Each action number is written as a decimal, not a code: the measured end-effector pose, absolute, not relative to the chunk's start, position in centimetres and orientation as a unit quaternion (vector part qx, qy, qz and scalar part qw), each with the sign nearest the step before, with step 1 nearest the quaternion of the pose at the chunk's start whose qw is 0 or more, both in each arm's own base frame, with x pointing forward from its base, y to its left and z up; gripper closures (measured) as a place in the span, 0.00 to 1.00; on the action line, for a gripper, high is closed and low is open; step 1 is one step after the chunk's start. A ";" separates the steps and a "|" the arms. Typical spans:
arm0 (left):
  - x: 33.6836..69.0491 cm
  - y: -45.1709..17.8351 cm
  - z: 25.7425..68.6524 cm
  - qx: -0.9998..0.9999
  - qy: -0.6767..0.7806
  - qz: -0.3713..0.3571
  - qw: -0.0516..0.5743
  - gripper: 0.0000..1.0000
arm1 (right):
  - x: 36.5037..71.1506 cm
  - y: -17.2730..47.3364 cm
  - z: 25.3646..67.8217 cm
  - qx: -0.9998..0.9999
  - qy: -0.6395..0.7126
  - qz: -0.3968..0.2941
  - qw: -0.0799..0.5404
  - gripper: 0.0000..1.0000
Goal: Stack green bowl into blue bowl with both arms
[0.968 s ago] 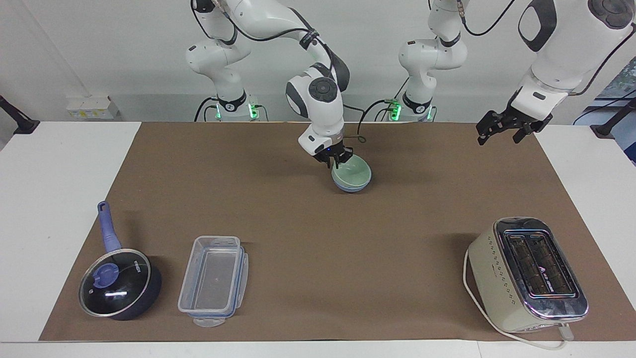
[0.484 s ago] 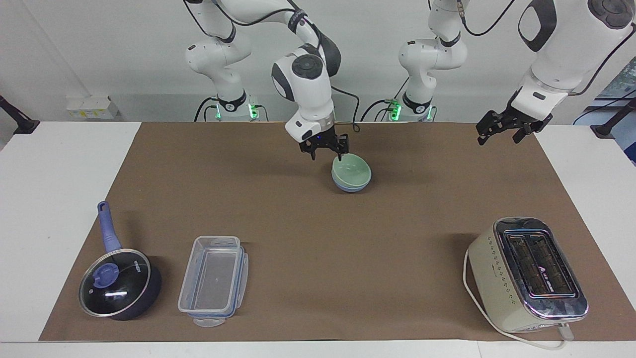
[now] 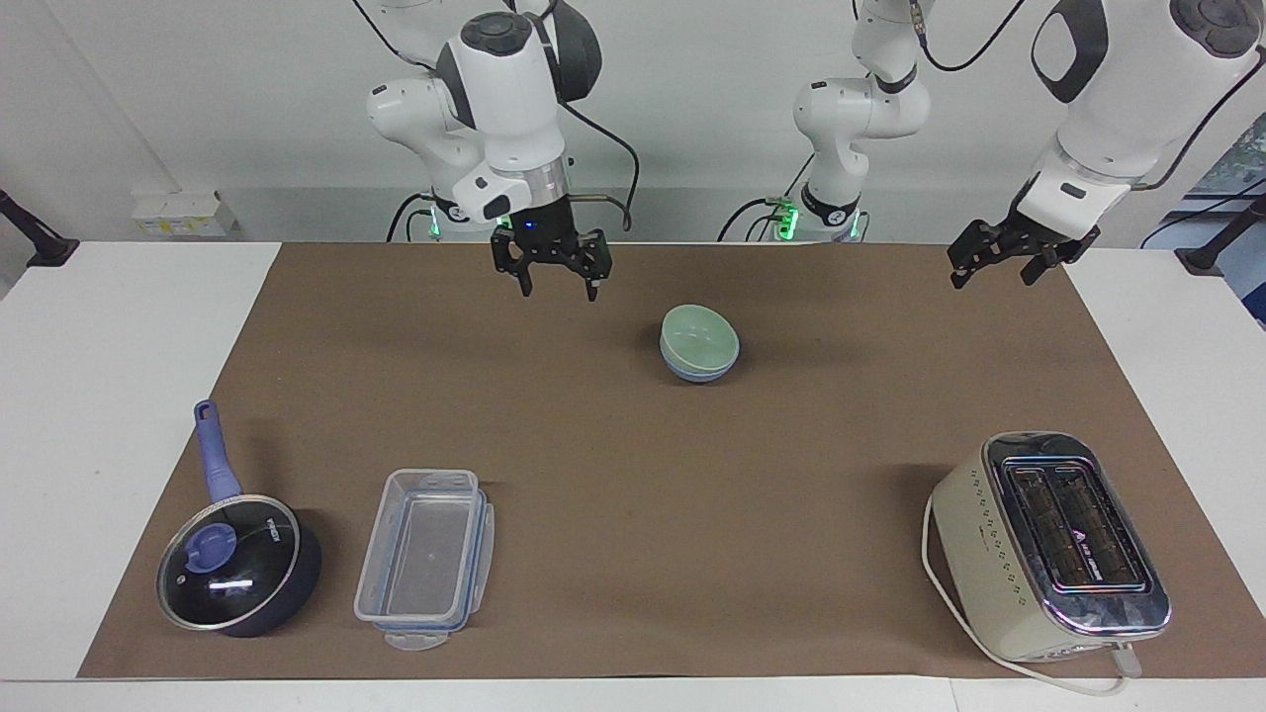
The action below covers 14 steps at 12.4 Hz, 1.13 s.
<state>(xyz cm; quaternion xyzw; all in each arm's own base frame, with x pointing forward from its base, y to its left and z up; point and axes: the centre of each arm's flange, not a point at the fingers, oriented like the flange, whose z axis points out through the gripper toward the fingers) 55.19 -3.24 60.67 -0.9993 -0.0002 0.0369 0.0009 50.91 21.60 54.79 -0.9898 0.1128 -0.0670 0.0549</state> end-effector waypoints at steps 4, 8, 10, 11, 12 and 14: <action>55.2 -3.2 60.7 -0.999 0.000 0.037 0.001 0.00 | 54.0 11.8 59.5 -0.991 0.095 -0.093 0.027 0.00; 55.2 -3.2 60.7 -0.999 0.000 0.037 0.001 0.00 | 54.8 6.4 62.9 -0.991 0.100 -0.091 0.005 0.00; 55.2 -3.2 60.7 -0.999 0.000 0.037 0.001 0.00 | 55.4 3.9 64.4 -0.993 0.094 -0.068 -0.004 0.00; 55.2 -3.2 60.7 -0.999 0.000 0.037 0.001 0.00 | 55.7 2.9 65.0 -0.994 0.092 -0.059 -0.006 0.00; 55.2 -3.2 60.7 -0.999 0.000 0.037 0.001 0.00 | 55.9 2.5 65.5 -0.995 0.087 -0.049 -0.008 0.00; 55.2 -3.2 60.7 -0.999 0.000 0.037 0.001 0.00 | 55.9 2.6 66.0 -0.996 0.083 -0.038 -0.009 0.00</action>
